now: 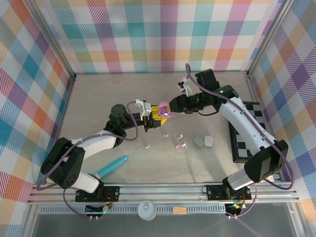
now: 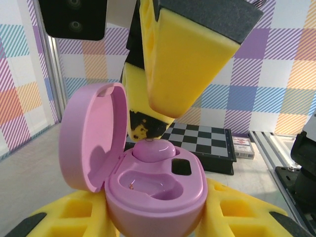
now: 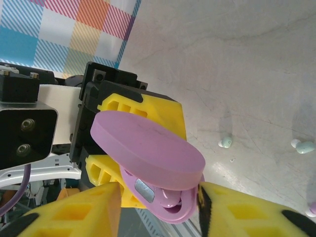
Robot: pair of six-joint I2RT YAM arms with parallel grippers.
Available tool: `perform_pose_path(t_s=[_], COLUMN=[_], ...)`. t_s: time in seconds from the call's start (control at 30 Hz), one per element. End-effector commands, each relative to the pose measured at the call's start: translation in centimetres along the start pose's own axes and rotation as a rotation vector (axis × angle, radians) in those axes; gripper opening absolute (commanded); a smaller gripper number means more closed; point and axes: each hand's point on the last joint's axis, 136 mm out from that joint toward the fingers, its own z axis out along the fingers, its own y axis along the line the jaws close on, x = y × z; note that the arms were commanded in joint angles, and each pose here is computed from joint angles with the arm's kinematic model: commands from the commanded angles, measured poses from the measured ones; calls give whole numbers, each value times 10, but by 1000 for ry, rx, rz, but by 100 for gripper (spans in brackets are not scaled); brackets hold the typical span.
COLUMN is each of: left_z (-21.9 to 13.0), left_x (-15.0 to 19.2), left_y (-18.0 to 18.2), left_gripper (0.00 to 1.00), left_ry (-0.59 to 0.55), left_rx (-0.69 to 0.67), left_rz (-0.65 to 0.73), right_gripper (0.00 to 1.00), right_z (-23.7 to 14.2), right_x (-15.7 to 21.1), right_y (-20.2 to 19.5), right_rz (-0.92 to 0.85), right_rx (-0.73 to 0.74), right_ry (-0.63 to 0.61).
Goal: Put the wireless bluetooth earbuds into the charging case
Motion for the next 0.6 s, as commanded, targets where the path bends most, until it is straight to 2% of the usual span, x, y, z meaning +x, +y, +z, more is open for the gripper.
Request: perform_pose_path(t_s=[0.0, 0.13, 0.27, 0.4, 0.57], left_z=[4, 2, -8, -21, -35], left_x=[-31, -29, -27, -30, -34], left_y=[-7, -4, 5, 13, 22], left_gripper=[29, 29, 29, 29, 29], left_ry=[-80, -69, -63, -63, -71], left_rx=[34, 8, -26, -58, -100], left_rz=[93, 103, 108, 112, 123], right_gripper=[51, 57, 57, 56, 55], right_z=[-10, -26, -53, -71, -42], right_x=[1, 4, 9, 25, 62], right_y=[10, 16, 4, -41, -95], right_rz=[-45, -124, -149, 48, 273], right_rx=[9, 47, 153, 216, 283], right_ry=[-12, -65, -210, -294, -194])
